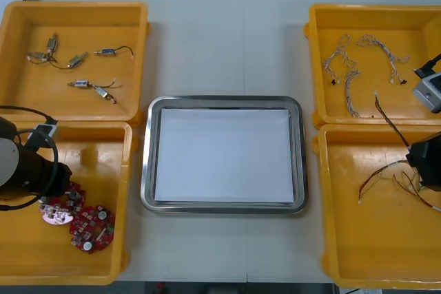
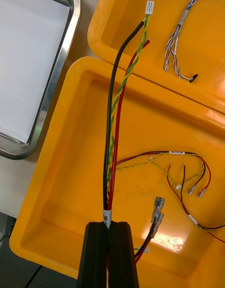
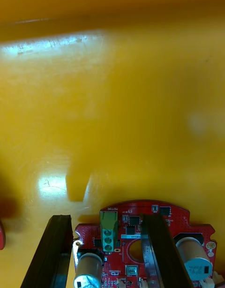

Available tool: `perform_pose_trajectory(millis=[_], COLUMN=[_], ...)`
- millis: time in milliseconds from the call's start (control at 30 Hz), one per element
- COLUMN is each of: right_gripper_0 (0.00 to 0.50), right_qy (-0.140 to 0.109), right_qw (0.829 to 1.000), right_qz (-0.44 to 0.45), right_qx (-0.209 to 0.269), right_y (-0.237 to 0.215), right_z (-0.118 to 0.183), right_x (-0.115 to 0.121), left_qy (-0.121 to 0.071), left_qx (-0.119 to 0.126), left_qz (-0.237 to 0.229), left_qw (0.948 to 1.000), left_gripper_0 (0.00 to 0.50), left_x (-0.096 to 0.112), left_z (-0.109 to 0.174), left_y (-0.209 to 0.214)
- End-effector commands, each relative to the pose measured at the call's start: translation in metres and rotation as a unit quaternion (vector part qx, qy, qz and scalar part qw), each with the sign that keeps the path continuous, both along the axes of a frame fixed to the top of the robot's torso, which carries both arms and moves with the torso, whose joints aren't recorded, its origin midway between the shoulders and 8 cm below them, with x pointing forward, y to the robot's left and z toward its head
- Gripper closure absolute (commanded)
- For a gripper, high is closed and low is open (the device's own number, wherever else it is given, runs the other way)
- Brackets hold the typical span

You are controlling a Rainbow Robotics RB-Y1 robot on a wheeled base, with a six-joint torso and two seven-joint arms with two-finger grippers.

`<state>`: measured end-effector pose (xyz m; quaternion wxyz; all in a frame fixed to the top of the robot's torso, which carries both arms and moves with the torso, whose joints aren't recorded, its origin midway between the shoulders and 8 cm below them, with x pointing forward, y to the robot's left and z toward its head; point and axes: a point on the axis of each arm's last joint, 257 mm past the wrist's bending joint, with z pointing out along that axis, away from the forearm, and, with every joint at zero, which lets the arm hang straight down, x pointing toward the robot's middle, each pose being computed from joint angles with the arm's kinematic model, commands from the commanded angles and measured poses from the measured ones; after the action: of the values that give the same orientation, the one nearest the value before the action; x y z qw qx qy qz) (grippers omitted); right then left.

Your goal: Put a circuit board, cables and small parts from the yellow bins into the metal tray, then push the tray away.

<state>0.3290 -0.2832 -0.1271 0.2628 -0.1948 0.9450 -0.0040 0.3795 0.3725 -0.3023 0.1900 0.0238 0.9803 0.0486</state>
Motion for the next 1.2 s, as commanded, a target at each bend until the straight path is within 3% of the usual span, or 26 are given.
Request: perform_pose_trajectory(millis=[33,233,367,467,500,533,600,633,833,1100,1200], right_gripper_0=[0.5,0.5,0.5,0.5,0.5,0.5,0.5,0.5,0.5,0.5,0.5], right_qy=[0.003,0.003,0.003,0.003,0.003,0.003,0.003,0.003,0.003,0.003,0.003], right_qw=[0.999,0.999,0.999,0.999,0.999,0.999,0.999,0.999,0.999,0.999,0.999], right_qz=[0.013,0.013,0.013,0.013,0.013,0.013,0.013,0.013,0.013,0.013,0.013], right_qx=[-0.032,-0.032,-0.032,-0.032,-0.032,-0.032,-0.032,-0.032,-0.032,-0.032,-0.032], right_y=[-0.008,-0.008,-0.008,-0.008,-0.008,-0.008,-0.008,-0.008,-0.008,-0.008,-0.008], right_z=[-0.002,-0.002,-0.002,-0.002,-0.002,-0.002,-0.002,-0.002,-0.002,-0.002,-0.002], right_x=[-0.005,-0.005,-0.005,-0.005,-0.005,-0.005,-0.005,-0.005,-0.005,-0.005,-0.005], left_qy=[0.007,0.009,0.011,0.013,0.012,0.013,0.014,0.014,0.009,0.005,0.005], left_qx=[0.001,0.001,0.0,-0.002,-0.001,-0.001,-0.002,-0.002,-0.002,-0.03,-0.029], left_qz=[-0.004,-0.003,-0.004,-0.002,-0.003,-0.002,-0.002,-0.001,-0.001,0.0,0.0], left_qw=[1.0,0.9999,0.9999,0.9999,0.9999,0.9999,0.9999,0.9999,1.0,0.9995,0.9996], left_gripper_0=[0.082,0.098,0.136,0.233,0.312,0.353,0.481,0.5,0.5,0.5,0.5], left_x=[-0.009,-0.011,-0.012,-0.013,-0.013,-0.013,-0.014,-0.014,-0.011,-0.003,0.0], left_z=[-0.014,-0.017,-0.019,-0.02,-0.02,-0.02,-0.021,-0.021,-0.018,0.001,0.011], left_y=[-0.005,-0.006,-0.008,-0.009,-0.009,-0.009,-0.01,-0.01,-0.01,-0.015,-0.015])
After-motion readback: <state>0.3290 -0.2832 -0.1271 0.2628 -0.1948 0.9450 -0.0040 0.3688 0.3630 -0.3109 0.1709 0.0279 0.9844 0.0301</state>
